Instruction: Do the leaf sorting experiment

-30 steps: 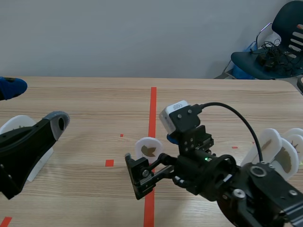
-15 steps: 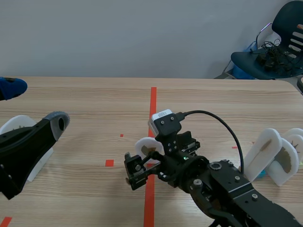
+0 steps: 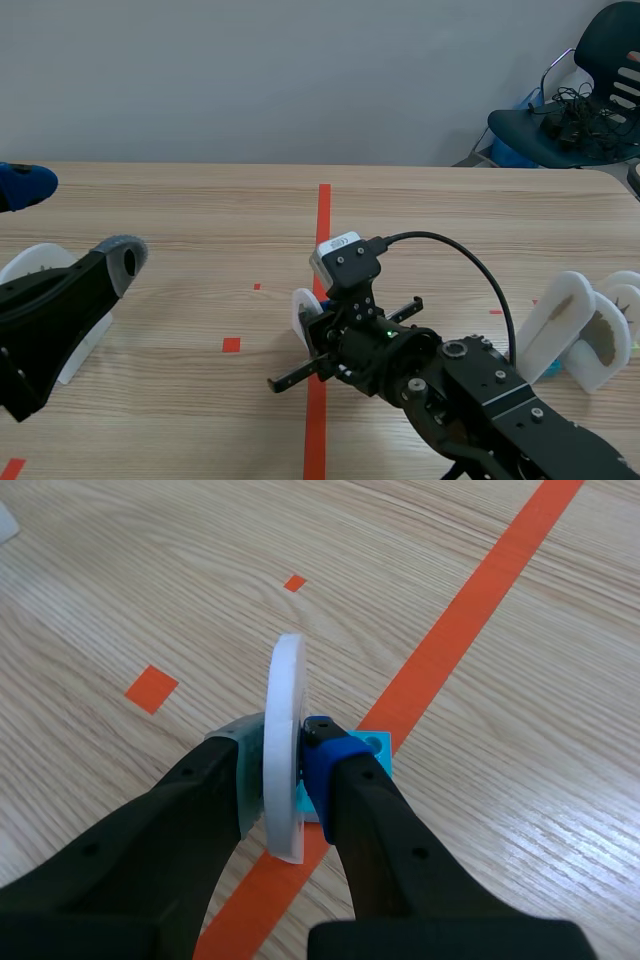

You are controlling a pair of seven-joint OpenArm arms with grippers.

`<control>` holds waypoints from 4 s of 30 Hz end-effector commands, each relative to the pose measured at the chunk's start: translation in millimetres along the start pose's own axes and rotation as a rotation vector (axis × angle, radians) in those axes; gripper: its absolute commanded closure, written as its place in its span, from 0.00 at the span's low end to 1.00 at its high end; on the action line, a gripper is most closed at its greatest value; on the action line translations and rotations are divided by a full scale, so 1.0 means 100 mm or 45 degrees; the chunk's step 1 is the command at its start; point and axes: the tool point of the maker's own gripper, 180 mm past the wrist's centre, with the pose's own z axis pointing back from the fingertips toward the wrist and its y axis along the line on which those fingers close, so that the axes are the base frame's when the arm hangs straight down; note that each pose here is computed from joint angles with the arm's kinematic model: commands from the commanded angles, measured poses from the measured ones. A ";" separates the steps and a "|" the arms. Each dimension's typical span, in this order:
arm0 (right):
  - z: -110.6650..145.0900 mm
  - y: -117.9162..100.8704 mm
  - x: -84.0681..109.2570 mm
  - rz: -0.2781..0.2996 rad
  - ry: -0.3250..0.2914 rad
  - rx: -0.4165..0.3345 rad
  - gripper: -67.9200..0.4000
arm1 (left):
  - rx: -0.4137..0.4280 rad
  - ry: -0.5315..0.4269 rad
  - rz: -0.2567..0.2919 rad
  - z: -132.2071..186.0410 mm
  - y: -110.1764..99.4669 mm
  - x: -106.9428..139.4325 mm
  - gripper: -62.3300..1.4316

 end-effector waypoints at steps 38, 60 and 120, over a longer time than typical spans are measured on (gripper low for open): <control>2.85 -2.47 0.46 0.067 0.143 -1.005 0.90 | -0.008 -0.039 0.006 -0.01 -0.01 0.07 0.00; 2.83 -2.57 -0.56 -0.201 -0.009 -0.798 0.90 | -0.008 -0.039 0.005 -0.01 -0.01 0.07 0.00; 2.23 -1.10 1.45 0.236 -0.381 -0.150 0.00 | -0.008 -0.040 0.006 -0.01 -0.01 0.07 0.00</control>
